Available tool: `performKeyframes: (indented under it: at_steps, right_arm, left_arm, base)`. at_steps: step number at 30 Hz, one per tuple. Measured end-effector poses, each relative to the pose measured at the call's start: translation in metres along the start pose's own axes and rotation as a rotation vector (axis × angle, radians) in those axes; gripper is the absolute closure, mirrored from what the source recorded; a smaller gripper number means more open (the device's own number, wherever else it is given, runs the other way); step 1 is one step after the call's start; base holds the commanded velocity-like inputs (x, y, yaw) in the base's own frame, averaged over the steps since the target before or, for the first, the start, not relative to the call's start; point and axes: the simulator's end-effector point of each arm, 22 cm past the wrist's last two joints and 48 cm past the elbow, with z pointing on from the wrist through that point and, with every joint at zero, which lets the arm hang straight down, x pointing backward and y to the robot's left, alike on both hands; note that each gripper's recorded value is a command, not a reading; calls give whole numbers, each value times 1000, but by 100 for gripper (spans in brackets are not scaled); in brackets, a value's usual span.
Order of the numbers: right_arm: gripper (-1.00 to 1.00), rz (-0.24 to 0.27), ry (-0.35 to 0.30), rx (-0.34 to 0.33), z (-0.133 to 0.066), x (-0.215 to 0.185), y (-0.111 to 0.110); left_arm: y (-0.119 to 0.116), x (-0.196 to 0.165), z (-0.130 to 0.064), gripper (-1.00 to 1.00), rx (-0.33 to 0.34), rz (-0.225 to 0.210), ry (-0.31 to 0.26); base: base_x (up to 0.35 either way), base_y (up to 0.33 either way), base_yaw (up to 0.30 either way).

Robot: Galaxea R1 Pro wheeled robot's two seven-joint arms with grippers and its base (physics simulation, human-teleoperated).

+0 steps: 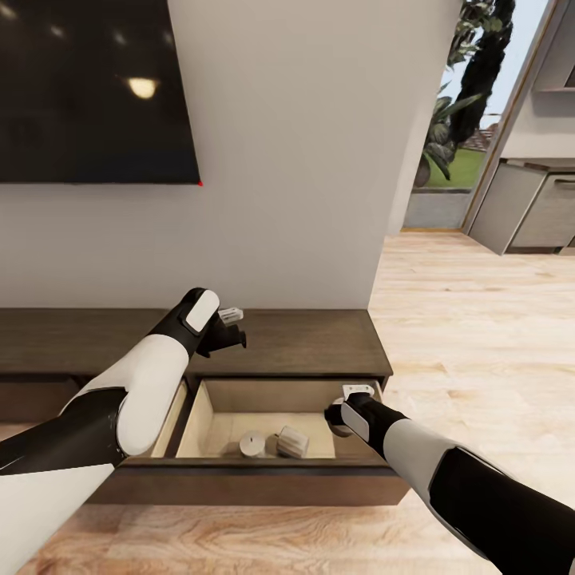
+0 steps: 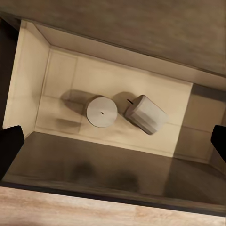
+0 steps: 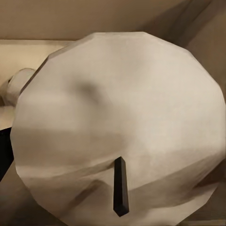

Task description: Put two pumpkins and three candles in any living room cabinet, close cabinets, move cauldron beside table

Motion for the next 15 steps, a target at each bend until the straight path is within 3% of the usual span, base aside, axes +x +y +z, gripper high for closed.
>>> performKeyframes:
  at_steps: [15]
  right_arm:
    - [100, 3, -1, -2, 25, 19, 2]
  left_arm:
    - [4, 16, 28, -100, 20, -23, 8]
  base:
    - [0, 0, 0]
